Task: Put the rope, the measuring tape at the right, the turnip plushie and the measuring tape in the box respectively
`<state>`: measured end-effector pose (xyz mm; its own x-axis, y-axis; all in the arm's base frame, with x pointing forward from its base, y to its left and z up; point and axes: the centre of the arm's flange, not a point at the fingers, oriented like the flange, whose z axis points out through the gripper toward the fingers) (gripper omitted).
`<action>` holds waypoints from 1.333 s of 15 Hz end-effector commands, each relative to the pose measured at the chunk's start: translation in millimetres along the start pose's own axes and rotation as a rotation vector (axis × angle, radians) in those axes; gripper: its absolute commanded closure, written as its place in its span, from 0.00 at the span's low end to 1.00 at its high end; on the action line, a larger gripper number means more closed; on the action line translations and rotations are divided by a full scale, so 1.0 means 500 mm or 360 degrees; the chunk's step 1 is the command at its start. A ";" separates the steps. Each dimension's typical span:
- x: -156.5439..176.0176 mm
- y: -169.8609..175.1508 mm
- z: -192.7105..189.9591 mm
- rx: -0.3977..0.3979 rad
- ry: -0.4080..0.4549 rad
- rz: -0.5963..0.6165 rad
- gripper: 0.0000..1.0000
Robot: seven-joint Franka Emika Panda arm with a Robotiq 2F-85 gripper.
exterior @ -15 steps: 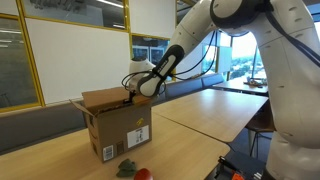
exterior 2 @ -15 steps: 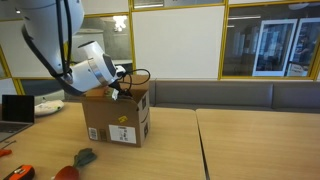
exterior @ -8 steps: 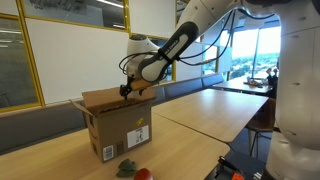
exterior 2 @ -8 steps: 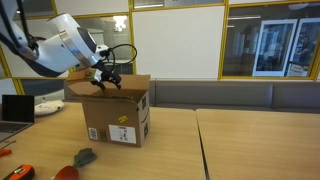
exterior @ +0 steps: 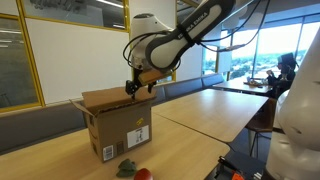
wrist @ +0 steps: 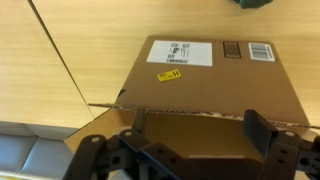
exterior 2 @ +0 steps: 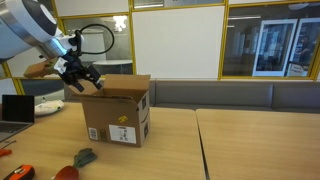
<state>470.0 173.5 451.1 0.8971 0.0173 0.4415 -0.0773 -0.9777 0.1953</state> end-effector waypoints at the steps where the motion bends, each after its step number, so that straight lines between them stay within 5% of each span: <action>1: -0.082 -0.011 -0.026 0.0062 -0.0118 -0.0057 0.00; 11: -0.219 -0.057 0.149 0.0316 -0.0587 -0.0115 0.00; 20: -0.282 -0.125 0.294 0.0484 -0.0767 -0.0140 0.00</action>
<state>405.5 191.2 272.3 0.9982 0.0572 -0.0201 0.0566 -0.9980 -0.0294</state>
